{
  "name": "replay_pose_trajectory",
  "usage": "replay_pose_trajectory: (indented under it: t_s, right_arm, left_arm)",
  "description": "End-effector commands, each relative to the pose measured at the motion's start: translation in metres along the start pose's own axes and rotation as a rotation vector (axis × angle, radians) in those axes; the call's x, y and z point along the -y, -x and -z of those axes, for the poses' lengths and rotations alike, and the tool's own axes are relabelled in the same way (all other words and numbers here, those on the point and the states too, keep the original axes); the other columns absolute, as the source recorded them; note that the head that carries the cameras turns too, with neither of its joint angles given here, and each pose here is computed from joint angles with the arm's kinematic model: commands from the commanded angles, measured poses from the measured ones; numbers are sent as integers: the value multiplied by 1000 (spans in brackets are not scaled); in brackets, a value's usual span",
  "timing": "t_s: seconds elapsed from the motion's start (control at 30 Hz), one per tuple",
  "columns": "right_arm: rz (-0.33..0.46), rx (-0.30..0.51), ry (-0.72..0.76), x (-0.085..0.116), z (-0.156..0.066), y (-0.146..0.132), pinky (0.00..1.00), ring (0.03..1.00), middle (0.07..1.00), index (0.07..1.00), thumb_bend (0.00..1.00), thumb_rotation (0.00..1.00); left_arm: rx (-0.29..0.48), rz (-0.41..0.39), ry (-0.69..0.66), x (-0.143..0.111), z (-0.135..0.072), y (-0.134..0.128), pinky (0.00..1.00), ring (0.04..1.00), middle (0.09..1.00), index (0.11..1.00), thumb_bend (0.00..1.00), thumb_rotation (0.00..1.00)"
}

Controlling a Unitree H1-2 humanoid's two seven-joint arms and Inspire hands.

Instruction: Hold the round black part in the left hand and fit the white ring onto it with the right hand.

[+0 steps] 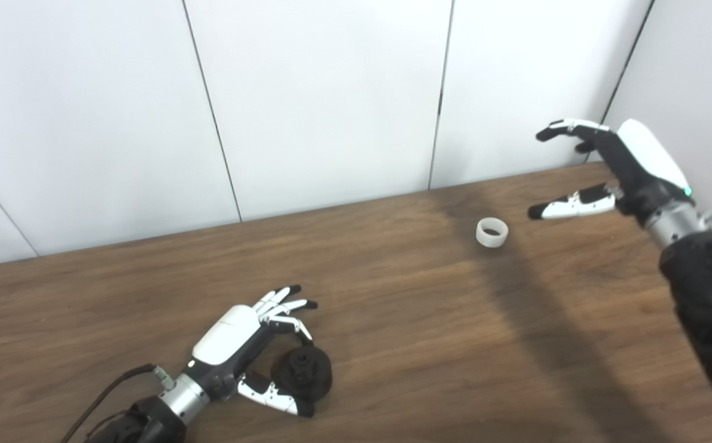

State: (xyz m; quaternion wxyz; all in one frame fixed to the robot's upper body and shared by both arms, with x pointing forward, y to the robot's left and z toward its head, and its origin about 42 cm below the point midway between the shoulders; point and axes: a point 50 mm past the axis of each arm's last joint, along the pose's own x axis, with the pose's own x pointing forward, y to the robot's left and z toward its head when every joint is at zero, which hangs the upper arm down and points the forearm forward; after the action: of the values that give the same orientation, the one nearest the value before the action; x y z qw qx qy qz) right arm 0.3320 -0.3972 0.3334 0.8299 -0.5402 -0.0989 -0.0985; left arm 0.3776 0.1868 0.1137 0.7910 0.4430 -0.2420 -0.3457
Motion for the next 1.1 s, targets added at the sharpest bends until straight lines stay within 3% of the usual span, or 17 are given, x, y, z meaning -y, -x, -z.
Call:
replay_pose_trajectory:
  t_s: [0.0,0.17,0.27,0.37,0.5,0.77,1.07]
  right_arm:
    - [10,89,101,23,-11,-19,779,902,841,708,891,164]
    - [-158,158,268,12,-10,-51,826,933,850,686,935,155]
    - [-254,195,370,1,-13,-66,913,960,871,694,952,159]
    - [-307,224,434,-8,-14,-78,948,960,871,693,979,169]
    - [-369,205,519,-24,-14,-94,945,972,888,705,980,206]
    - [-373,186,564,-52,-6,-116,953,981,888,697,977,197]
    - [-373,177,632,-62,-6,-131,959,980,892,718,922,212]
  left_arm:
    - [-40,87,6,16,5,16,1000,1000,887,480,524,58]
    - [-37,87,23,20,2,21,1000,1000,890,480,524,60]
    - [-37,96,33,22,1,24,1000,1000,895,480,524,60]
    - [-36,99,41,23,-1,25,1000,1000,899,481,524,58]
    - [-36,98,60,25,-4,27,1000,1000,901,482,524,57]
    - [-44,103,86,29,-5,31,1000,1000,905,482,524,57]
    - [-38,114,85,27,-6,33,1000,1000,903,481,524,57]
